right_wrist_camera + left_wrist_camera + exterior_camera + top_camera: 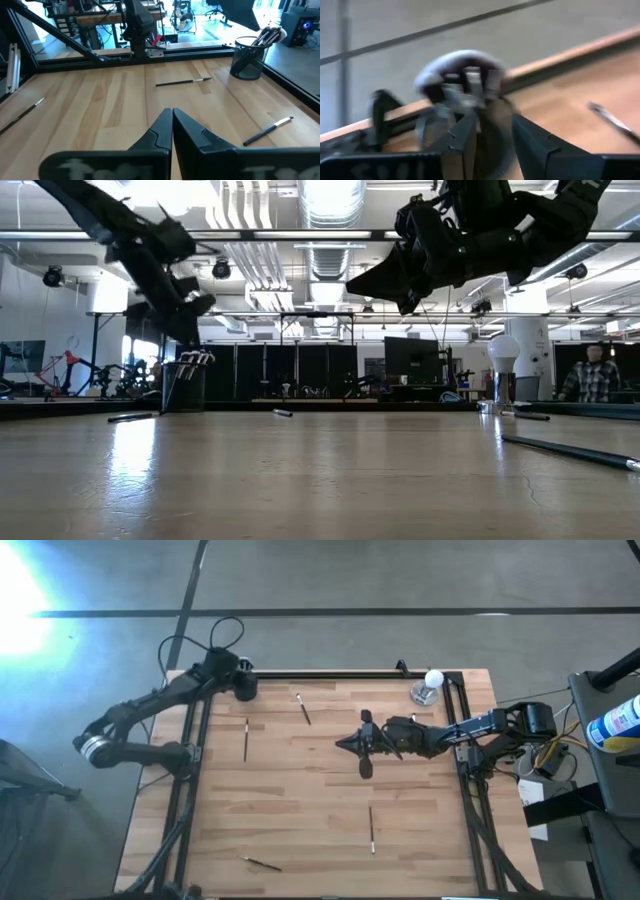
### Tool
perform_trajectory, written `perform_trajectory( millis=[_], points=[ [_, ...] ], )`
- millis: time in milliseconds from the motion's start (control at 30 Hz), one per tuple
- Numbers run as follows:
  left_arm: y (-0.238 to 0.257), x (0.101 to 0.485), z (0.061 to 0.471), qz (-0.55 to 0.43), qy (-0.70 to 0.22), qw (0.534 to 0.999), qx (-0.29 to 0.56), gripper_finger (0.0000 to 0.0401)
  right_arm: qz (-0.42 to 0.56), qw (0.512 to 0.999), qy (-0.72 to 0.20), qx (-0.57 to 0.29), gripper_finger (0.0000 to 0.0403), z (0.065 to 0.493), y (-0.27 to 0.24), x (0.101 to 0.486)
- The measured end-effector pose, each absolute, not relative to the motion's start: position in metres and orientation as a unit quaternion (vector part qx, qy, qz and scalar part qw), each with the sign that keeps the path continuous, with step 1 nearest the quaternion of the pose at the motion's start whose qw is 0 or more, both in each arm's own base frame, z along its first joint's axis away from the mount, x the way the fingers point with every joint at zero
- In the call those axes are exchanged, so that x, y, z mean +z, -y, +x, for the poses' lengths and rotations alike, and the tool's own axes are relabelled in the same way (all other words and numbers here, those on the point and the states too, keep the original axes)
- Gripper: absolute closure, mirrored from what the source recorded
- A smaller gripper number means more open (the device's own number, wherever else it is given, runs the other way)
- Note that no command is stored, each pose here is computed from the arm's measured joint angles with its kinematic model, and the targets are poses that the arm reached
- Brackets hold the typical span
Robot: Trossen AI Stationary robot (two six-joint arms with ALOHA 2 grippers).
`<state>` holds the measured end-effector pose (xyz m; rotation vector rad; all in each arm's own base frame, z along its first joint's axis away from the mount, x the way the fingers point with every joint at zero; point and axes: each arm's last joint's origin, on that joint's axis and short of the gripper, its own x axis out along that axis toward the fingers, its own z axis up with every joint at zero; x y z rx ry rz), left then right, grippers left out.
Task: Put items in baskets/containers
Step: Put the liner brush into the pen holder
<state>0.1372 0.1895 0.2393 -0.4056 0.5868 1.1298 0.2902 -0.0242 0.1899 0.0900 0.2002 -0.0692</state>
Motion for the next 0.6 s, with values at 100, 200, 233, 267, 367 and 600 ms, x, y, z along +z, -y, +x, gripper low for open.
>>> perform_trajectory(
  millis=[100,200,233,267,367,600],
  points=[
    [-0.165,0.256,0.141,-0.182,-0.271,0.826,0.46,0.0282,0.044,0.993,-0.101,-0.034,0.0394,0.29,0.024,0.19],
    [-0.13,0.267,0.148,-0.164,-0.283,0.86,0.392,0.0287,0.037,0.994,-0.102,-0.034,0.0394,0.29,0.024,0.189],
    [-0.118,0.27,0.151,-0.157,-0.287,0.871,0.366,0.029,0.035,0.994,-0.102,-0.034,0.0394,0.29,0.024,0.189],
    [-0.105,0.272,0.154,-0.15,-0.292,0.882,0.339,0.0294,0.033,0.994,-0.102,-0.034,0.0394,0.289,0.024,0.189],
    [-0.067,0.272,0.166,-0.133,-0.309,0.901,0.273,0.0305,0.03,0.994,-0.103,-0.033,0.0394,0.289,0.024,0.188],
    [0.019,0.252,0.193,-0.08,-0.367,0.913,0.159,0.0349,0.03,0.993,-0.105,-0.033,0.0394,0.289,0.024,0.188]
  ],
)
